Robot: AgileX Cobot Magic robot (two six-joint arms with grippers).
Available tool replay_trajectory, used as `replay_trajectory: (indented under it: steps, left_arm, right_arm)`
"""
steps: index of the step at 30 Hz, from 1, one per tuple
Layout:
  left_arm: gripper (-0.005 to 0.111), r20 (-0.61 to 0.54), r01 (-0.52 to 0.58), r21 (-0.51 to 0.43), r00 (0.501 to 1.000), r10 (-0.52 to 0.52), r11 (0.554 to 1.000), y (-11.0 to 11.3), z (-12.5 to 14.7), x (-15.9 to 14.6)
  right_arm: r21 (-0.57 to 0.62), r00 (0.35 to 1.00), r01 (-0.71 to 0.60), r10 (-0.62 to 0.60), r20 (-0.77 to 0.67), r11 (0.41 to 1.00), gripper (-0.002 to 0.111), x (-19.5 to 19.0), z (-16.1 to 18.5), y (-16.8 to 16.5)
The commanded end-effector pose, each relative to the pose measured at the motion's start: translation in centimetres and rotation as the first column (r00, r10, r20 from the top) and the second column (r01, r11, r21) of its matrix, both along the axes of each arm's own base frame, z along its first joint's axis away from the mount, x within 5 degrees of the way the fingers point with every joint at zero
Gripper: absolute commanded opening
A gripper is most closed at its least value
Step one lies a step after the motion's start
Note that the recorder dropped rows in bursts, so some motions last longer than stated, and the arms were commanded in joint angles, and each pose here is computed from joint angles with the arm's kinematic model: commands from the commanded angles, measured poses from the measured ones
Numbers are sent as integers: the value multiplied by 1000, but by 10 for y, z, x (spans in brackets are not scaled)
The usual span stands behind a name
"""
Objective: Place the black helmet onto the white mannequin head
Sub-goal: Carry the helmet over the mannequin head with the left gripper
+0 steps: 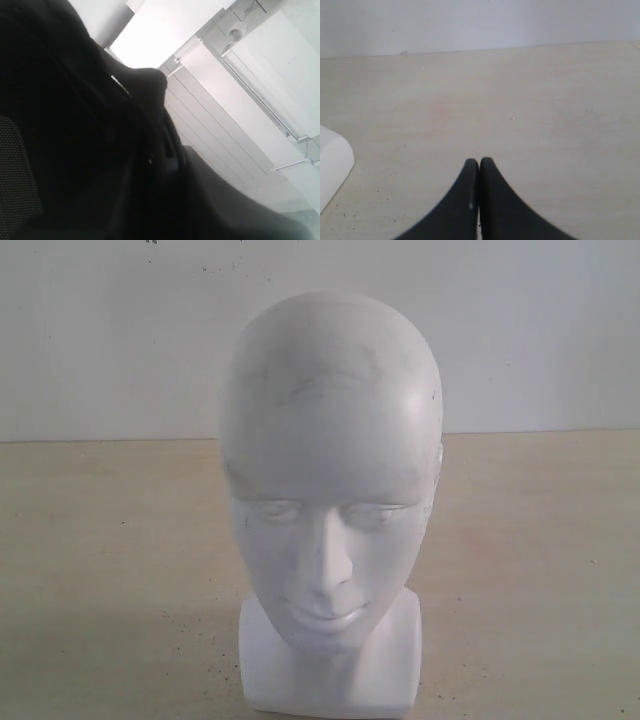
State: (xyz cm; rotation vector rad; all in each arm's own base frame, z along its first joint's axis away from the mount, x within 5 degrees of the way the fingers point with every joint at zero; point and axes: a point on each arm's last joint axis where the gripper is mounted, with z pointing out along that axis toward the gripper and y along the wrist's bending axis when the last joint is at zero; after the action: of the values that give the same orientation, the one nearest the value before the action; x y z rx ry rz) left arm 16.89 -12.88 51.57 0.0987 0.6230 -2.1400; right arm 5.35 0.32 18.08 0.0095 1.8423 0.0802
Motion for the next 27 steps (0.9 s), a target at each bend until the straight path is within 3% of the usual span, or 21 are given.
replay_trajectory:
  steps: [1,9,21,27]
  left_arm:
    - [4,71,100,-79,993,-95,992,-2,11,-18]
    - [4,38,134,-105,991,-130,985,-4,10,-14]
    - [4,-99,149,-72,983,-156,986,-17,-23,8]
    - [4,-112,148,-68,982,-155,987,-18,-27,9]
  right_arm:
    - [-2,1000,-1,1,17,1000,0,0,2,0]
    - [-2,1000,-1,1,17,1000,0,0,2,0]
    - [-2,1000,-1,1,17,1000,0,0,2,0]
    - [-2,1000,-1,1,17,1000,0,0,2,0]
